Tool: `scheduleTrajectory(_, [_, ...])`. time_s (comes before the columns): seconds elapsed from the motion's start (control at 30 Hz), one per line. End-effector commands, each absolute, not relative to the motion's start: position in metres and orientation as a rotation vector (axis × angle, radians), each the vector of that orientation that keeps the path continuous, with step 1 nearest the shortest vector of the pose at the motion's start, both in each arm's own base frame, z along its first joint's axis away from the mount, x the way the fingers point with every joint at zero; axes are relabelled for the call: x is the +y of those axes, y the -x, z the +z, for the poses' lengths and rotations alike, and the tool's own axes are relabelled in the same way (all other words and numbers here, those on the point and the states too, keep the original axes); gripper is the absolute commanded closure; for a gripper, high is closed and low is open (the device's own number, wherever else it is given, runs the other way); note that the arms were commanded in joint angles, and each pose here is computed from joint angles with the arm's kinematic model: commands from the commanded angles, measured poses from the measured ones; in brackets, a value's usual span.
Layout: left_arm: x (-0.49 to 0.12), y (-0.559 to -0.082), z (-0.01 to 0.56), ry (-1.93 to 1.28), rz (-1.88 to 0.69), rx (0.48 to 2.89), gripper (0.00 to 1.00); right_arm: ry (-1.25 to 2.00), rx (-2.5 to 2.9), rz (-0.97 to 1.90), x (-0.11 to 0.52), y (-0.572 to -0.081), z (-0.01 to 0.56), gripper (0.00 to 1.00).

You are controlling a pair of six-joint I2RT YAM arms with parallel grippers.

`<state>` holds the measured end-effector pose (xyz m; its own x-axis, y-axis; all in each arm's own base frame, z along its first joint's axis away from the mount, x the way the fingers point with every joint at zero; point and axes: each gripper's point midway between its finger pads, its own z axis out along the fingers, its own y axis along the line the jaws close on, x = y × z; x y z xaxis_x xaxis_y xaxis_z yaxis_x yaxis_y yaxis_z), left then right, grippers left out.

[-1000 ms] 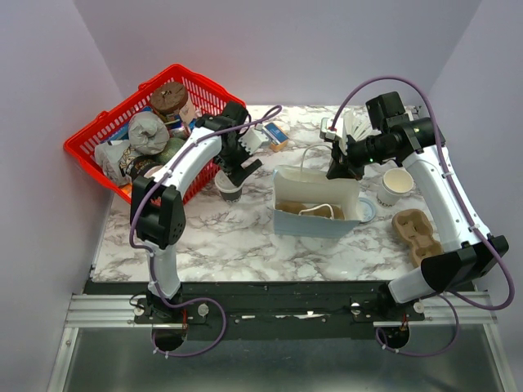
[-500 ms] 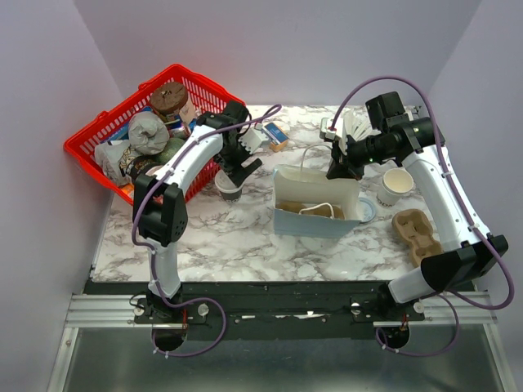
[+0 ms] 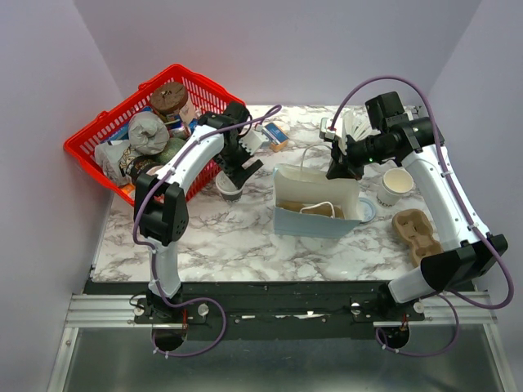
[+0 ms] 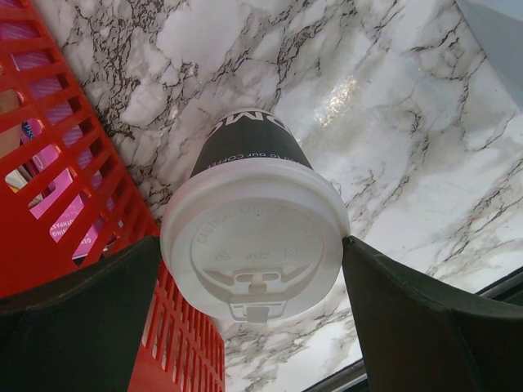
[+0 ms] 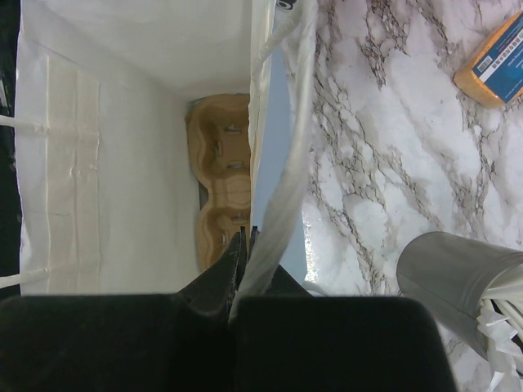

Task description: Pack the takeout coffee

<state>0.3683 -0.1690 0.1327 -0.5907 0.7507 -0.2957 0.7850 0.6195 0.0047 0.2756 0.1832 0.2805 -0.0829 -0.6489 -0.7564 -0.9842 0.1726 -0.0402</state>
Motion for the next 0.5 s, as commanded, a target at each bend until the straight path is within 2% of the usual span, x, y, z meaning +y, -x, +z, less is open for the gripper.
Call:
scheduleTrajectory(0.0, [-0.166, -0.371, 0.13, -1.233, -0.168, 2.595, 0.03, 1.535, 1.813, 0.688, 0.186, -0.273, 0.282, 0.99])
scheduleTrajectory(0.2, [-0.166, -0.384, 0.145, -1.196, -0.118, 2.51, 0.02, 1.534, 1.811, 0.685, 0.185, -0.273, 0.283, 0.99])
scheduleTrajectory(0.47, [-0.165, -0.38, 0.142, -1.201, -0.115, 2.545, 0.02, 1.533, 1.813, 0.684, 0.185, -0.273, 0.282, 0.99])
